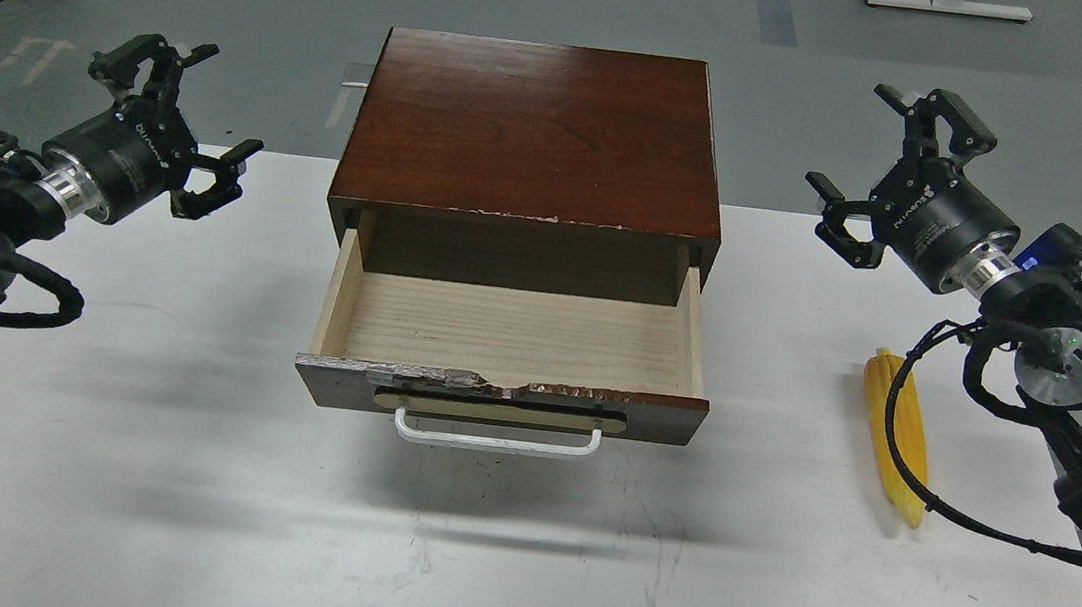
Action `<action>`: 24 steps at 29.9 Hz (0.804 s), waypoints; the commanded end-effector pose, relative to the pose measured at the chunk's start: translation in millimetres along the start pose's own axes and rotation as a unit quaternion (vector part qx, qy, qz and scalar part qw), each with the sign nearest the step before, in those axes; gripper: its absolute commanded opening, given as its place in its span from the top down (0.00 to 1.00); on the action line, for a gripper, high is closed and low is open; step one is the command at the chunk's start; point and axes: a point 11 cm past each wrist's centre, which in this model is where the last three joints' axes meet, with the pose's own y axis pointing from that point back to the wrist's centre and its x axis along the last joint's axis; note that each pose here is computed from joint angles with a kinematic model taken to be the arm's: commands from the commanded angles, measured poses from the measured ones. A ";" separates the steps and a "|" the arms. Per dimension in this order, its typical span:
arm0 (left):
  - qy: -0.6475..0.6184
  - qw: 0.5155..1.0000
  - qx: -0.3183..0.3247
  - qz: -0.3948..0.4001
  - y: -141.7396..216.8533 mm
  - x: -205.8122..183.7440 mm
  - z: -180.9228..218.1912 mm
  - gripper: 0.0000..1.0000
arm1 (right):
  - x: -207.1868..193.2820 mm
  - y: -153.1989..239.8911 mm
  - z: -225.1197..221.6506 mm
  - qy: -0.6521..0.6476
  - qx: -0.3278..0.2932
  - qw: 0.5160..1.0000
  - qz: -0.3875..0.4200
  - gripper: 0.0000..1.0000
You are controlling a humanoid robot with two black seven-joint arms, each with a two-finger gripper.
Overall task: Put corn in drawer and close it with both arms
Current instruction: 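Raise the right gripper and move it toward the yellow corn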
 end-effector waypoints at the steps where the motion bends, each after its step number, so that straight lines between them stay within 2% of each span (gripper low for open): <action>1: -0.001 1.000 0.001 0.000 0.0 -0.2 -0.6 0.02 | 2.0 1.3 -2.2 0.004 0.000 1.000 0.002 0.00; 10: -0.009 1.000 -0.003 -0.009 -6.9 -6.5 11.1 0.02 | 17.9 0.8 -21.9 0.028 0.002 0.999 0.025 0.00; 24: -0.012 1.000 -0.003 -0.025 -17.4 -19.0 12.9 0.02 | 17.5 0.7 -31.1 0.053 -0.008 0.998 0.019 0.00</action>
